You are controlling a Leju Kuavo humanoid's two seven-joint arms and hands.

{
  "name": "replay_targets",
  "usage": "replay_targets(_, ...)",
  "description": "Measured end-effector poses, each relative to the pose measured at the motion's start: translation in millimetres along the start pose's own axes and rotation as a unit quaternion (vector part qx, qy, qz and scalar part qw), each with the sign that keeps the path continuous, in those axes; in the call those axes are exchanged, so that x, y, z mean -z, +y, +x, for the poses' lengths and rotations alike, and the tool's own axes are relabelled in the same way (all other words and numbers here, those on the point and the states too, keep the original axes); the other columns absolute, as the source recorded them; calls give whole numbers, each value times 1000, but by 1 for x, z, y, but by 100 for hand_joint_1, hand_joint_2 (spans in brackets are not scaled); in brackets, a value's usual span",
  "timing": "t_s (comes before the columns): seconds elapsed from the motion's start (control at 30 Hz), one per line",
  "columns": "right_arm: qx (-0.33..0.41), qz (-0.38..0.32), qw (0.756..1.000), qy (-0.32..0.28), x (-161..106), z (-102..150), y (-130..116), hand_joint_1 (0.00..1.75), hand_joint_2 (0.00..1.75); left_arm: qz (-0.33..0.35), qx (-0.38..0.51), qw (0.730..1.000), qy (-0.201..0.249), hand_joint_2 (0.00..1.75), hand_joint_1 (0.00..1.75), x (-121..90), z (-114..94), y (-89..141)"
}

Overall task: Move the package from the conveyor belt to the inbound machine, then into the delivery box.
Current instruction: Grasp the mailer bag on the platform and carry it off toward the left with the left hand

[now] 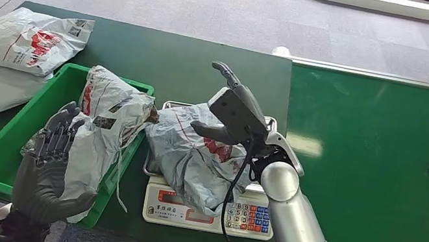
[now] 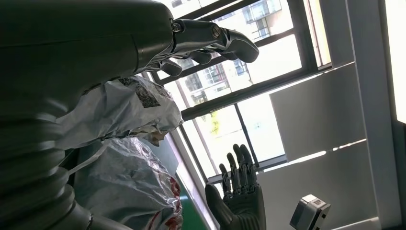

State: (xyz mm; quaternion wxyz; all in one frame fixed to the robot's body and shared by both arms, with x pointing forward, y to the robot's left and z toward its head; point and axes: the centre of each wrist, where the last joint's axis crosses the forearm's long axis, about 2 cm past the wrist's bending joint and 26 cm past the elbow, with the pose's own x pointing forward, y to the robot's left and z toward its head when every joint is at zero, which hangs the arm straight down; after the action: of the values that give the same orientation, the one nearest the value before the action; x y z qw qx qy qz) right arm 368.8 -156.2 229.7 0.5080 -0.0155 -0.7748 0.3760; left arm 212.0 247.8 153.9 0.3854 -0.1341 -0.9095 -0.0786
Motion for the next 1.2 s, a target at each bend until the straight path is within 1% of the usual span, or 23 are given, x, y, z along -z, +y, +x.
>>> replay_targets(0.3,0,-14,1000,-14,-4,5,-4,0,175,-1,3,1000,-7,175,0,3,1,1)
replay_targets(0.43,11,-50,997,-51,-14,5,-6,0,175,-3,28,999,-27,175,0,9,3,2)
replay_targets(0.5,14,-85,994,-68,-29,3,-11,0,175,-1,35,999,-41,175,0,21,6,3)
replay_targets(0.6,14,-151,985,-79,-60,-2,-19,0,175,-1,26,998,-63,175,0,48,12,4)
replay_targets(0.63,19,-177,981,-84,-71,-5,-20,0,175,-4,23,997,-69,175,0,57,15,4)
replay_targets(0.7,35,-257,960,-107,-96,-10,-19,0,175,-16,17,997,-70,175,0,74,19,0)
replay_targets(0.77,38,-358,925,-120,-122,-14,-14,0,175,-43,14,998,-46,175,0,93,22,-6)
replay_targets(0.8,34,-409,904,-121,-135,-16,-10,0,175,-63,21,998,-21,175,0,103,21,-12)
replay_targets(0.87,17,-502,856,-123,-160,-18,-3,0,175,-104,55,992,47,175,0,123,14,-27)
replay_targets(0.9,3,-535,835,-126,-172,-17,1,0,175,-118,79,987,78,175,0,130,7,-36)
replay_targets(0.93,-10,-555,822,-130,-181,-15,4,0,175,-130,102,981,103,175,0,136,-2,-46)
replay_targets(0.97,-20,-564,815,-131,-188,-14,6,0,175,-142,122,975,122,175,0,140,-10,-56)
replay_targets(1.07,-29,-562,818,-122,-201,-12,14,0,175,-188,165,954,164,175,0,146,-35,-88)
replay_targets(1.13,-28,-559,821,-113,-207,-12,19,0,175,-221,178,940,191,175,0,145,-48,-108)
replay_targets(1.2,-27,-559,822,-108,-210,-12,23,0,175,-248,181,926,218,175,0,142,-60,-122)
